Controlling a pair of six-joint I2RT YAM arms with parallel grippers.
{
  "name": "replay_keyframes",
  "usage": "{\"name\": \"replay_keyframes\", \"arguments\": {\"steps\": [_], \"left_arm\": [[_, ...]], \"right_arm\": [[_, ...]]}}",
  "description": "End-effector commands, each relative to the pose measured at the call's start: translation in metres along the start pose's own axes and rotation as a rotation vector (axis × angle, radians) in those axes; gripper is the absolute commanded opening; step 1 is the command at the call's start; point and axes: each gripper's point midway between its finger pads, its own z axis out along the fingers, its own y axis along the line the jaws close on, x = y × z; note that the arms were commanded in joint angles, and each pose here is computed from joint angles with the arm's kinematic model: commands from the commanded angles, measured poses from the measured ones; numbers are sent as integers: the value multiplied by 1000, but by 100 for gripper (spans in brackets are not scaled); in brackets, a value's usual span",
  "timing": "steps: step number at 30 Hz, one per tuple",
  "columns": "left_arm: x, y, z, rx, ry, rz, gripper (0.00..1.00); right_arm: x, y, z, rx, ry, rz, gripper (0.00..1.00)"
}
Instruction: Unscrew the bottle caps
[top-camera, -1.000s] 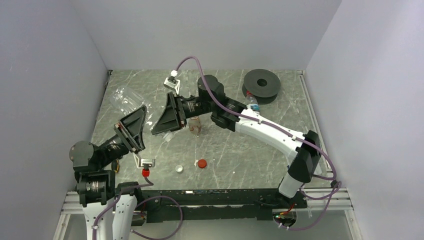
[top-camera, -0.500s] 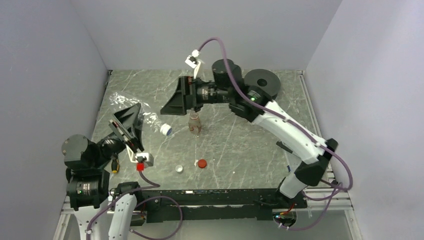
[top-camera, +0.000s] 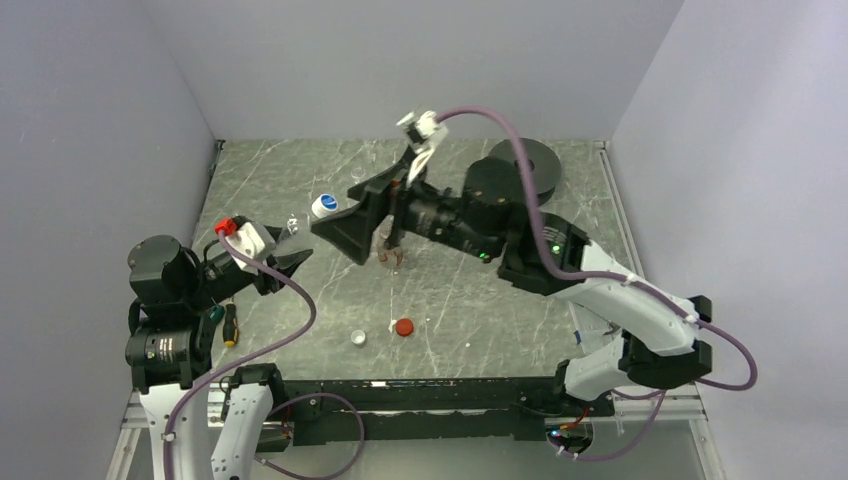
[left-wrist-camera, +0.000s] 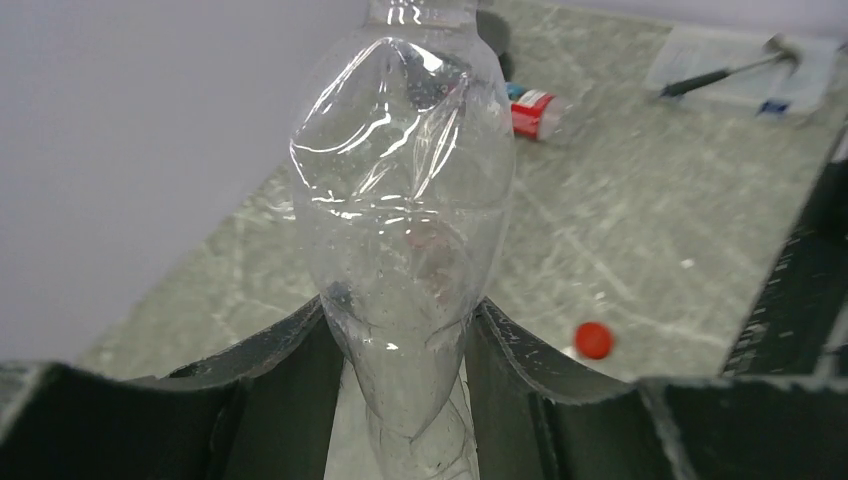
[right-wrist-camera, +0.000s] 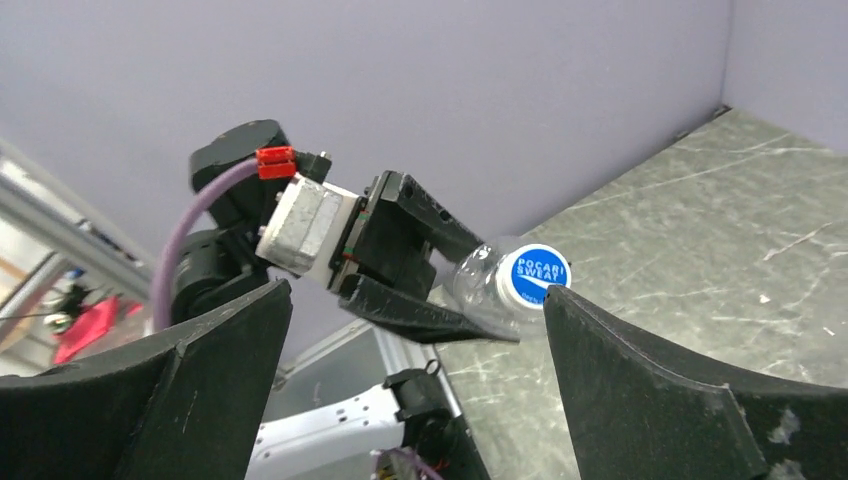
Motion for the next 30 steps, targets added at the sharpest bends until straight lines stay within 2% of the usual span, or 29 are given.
{"name": "replay_keyframes", "arguments": {"steps": [1, 8, 13, 16, 23, 30], "left_arm": [[-23, -24, -3, 71, -65, -235, 50], [-42, -30, -10, 70, -111, -212, 48], [-41, -31, -12, 58, -117, -195, 46], [-41, -31, -13, 51, -124, -197, 45], [-44, -26, -12, 29, -134, -199, 44], [-44, -23, -11, 19, -136, -209, 43]], "right_arm": [[-12, -10, 23, 149, -92, -126, 98], [-20, -28, 32, 302, -168, -150, 83], [-27, -33, 28, 332, -216, -104, 77], [-18, -39, 33, 365, -194, -82, 73], [-4, -23, 47, 280, -149, -17, 68], [-5, -12, 52, 222, -153, 10, 46]]}}
